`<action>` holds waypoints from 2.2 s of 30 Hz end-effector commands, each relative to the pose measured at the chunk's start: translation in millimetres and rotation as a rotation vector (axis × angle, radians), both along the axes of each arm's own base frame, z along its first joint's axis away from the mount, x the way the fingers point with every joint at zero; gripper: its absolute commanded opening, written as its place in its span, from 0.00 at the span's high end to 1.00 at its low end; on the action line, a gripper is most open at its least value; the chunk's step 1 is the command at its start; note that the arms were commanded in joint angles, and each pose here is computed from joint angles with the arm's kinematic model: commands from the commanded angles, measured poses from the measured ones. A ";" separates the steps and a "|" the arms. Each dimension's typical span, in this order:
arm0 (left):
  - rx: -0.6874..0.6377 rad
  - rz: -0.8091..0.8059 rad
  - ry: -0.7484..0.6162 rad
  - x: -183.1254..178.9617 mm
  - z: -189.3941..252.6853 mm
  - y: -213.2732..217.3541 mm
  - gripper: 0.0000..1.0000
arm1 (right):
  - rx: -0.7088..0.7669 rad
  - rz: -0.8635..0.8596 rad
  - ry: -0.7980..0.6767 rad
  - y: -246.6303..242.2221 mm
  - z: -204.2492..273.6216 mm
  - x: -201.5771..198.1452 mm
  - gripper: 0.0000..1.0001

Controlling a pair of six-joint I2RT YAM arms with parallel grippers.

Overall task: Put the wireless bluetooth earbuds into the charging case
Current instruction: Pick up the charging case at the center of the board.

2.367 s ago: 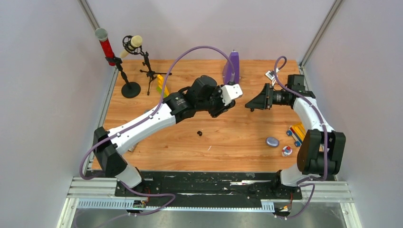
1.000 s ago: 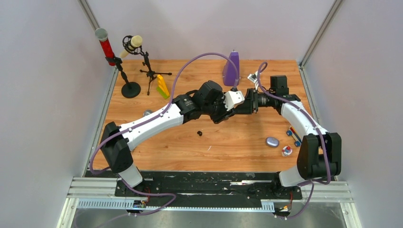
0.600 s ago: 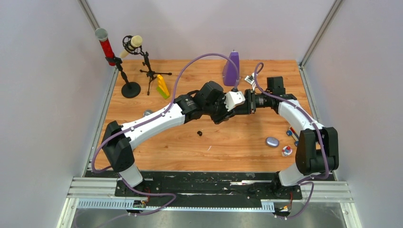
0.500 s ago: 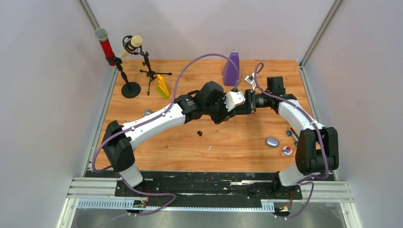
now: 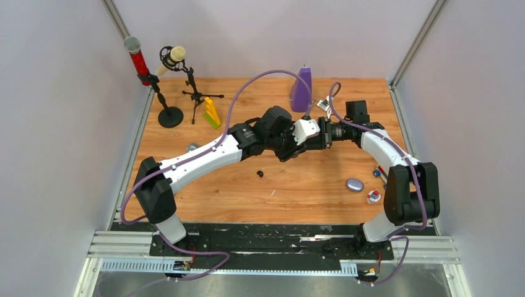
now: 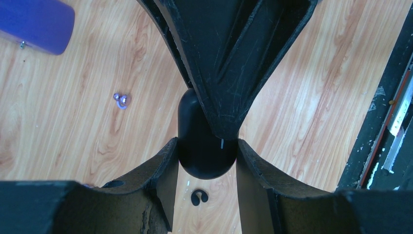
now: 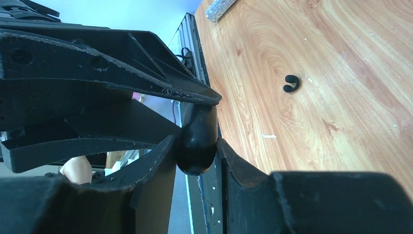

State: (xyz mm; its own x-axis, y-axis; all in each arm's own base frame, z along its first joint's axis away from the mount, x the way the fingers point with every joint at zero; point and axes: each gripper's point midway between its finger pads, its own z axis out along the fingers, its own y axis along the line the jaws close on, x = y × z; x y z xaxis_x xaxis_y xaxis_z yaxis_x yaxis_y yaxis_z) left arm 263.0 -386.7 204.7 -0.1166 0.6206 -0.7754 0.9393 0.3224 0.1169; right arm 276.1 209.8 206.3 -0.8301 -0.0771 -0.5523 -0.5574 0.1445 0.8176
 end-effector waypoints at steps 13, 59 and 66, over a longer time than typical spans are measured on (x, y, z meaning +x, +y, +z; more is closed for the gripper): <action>-0.061 0.006 -0.055 5.1 25.6 -6.8 0.06 | 0.017 0.027 -0.102 2.1 14.5 -1.8 0.84; -0.339 -0.313 0.360 -49.4 45.7 6.4 0.00 | 0.047 0.138 -0.739 -16.0 52.7 -75.2 1.00; -0.354 -0.328 0.372 -50.9 52.9 3.4 0.00 | 0.063 0.156 -0.767 -15.4 48.9 -81.2 1.00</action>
